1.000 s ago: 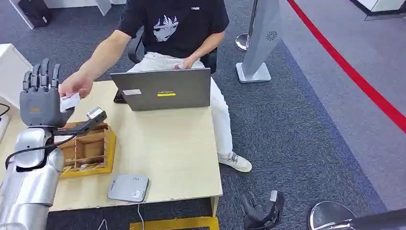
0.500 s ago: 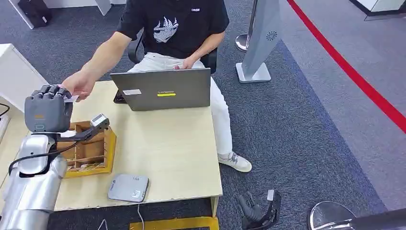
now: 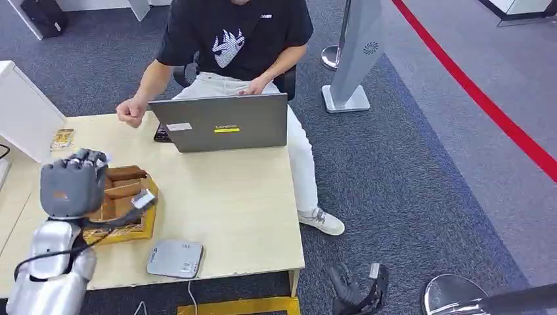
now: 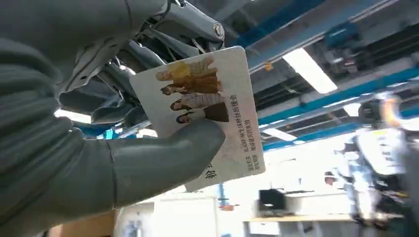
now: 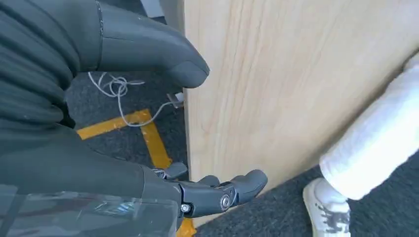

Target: Pass the card to the sensor for recognition and then transmit it.

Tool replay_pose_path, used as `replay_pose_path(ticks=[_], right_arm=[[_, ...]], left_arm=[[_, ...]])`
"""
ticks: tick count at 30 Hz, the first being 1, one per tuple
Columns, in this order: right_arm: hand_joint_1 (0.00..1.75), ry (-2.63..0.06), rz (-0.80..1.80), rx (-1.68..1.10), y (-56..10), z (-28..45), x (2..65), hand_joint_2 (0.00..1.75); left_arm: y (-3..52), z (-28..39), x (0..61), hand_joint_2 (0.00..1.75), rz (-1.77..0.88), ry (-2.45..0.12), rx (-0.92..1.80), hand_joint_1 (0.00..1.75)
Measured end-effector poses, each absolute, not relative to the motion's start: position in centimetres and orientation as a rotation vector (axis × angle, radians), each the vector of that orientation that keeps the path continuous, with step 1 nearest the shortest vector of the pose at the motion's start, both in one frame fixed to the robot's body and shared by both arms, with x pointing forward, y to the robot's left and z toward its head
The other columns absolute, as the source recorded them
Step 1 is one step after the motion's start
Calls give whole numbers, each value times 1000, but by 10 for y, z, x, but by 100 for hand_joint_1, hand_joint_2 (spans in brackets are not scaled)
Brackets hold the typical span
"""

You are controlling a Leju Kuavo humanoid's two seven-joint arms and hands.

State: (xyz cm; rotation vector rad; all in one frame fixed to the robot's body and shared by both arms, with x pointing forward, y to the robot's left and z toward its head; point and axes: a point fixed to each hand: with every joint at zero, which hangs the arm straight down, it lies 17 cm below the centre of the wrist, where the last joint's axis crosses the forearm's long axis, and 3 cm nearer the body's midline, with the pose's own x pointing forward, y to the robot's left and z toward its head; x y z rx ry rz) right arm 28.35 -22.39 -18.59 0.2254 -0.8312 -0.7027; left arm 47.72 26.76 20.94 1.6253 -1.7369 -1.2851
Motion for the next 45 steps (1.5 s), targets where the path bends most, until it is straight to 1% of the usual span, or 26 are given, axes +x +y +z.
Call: replay_pose_path(ticks=[3, 5, 7, 11, 15, 21, 28, 45], right_arm=[[0, -831, -725, 219, -227, -188, 277, 175], [0, -834, -739, 214, -230, -189, 274, 175], [0, -836, -745, 215, -231, -189, 274, 175], [0, -838, -760, 207, -235, -190, 270, 175], [0, -839, -764, 195, -240, -192, 266, 175], [0, -839, -763, 183, -244, -193, 265, 175], [0, -836, -762, 174, -245, -194, 264, 175], [0, -838, -768, 170, -248, -195, 262, 175]], left_arm=[[239, 160, 428, 175, -1322, -1736, 1511, 175], [230, 141, 412, 175, -1293, -1690, 1485, 175], [208, 123, 394, 175, -1319, -1691, 1438, 175], [152, 78, 343, 175, -1469, -1750, 1243, 175], [135, 59, 320, 175, -1557, -1774, 1145, 175], [128, 48, 309, 175, -1593, -1779, 1095, 175], [131, 50, 311, 175, -1570, -1774, 1109, 175], [163, 79, 335, 175, -1465, -1783, 1215, 175]])
